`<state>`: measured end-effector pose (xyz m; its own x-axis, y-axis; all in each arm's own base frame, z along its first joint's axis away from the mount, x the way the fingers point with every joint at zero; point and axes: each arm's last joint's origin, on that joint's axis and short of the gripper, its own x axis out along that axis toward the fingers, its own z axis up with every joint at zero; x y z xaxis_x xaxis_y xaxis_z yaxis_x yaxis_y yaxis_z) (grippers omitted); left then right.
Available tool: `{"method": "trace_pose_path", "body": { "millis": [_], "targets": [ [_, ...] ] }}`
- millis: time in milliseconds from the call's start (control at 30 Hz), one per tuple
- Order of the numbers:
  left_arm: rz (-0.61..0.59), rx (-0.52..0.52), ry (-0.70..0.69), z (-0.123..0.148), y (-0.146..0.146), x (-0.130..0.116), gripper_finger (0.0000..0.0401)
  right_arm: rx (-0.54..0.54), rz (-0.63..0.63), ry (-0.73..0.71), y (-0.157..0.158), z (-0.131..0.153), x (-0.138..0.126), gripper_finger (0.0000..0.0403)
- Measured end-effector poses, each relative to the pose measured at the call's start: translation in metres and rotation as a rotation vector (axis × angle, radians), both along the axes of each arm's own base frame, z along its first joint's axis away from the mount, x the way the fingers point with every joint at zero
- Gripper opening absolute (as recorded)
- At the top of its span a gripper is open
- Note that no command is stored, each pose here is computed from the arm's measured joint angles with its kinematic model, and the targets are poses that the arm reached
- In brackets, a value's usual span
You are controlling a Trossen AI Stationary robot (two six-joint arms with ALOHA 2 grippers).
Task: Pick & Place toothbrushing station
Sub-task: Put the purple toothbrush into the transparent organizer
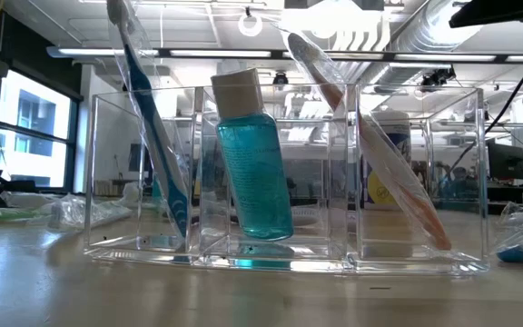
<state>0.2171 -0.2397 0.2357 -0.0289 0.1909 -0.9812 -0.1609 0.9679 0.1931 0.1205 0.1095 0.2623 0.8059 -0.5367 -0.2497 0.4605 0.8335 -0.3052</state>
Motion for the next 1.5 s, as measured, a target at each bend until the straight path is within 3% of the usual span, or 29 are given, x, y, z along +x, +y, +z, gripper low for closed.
{"method": "trace_pose_path", "body": {
  "millis": [267, 400, 667, 933, 1500],
  "targets": [
    [-0.017, 0.013, 0.009, -0.023, 0.004, -0.003, 0.0187, 0.013, 0.003, 0.009, 0.0, 0.0, 0.0, 0.0149],
    [-0.029, -0.059, -0.014, -0.034, 0.0, -0.001, 0.0187, 0.022, 0.006, 0.017, 0.0, -0.001, 0.0, 0.0149],
    [-0.007, -0.063, 0.056, -0.054, 0.007, -0.009, 0.0187, 0.038, 0.005, 0.002, 0.001, 0.0, 0.001, 0.0149],
    [0.003, -0.151, 0.045, -0.08, 0.011, -0.009, 0.0187, 0.041, 0.005, 0.0, 0.002, 0.0, 0.001, 0.0149],
    [0.01, -0.177, 0.015, -0.091, 0.019, -0.004, 0.0187, 0.046, 0.006, -0.001, 0.002, 0.0, 0.001, 0.0149]
  ]
}}
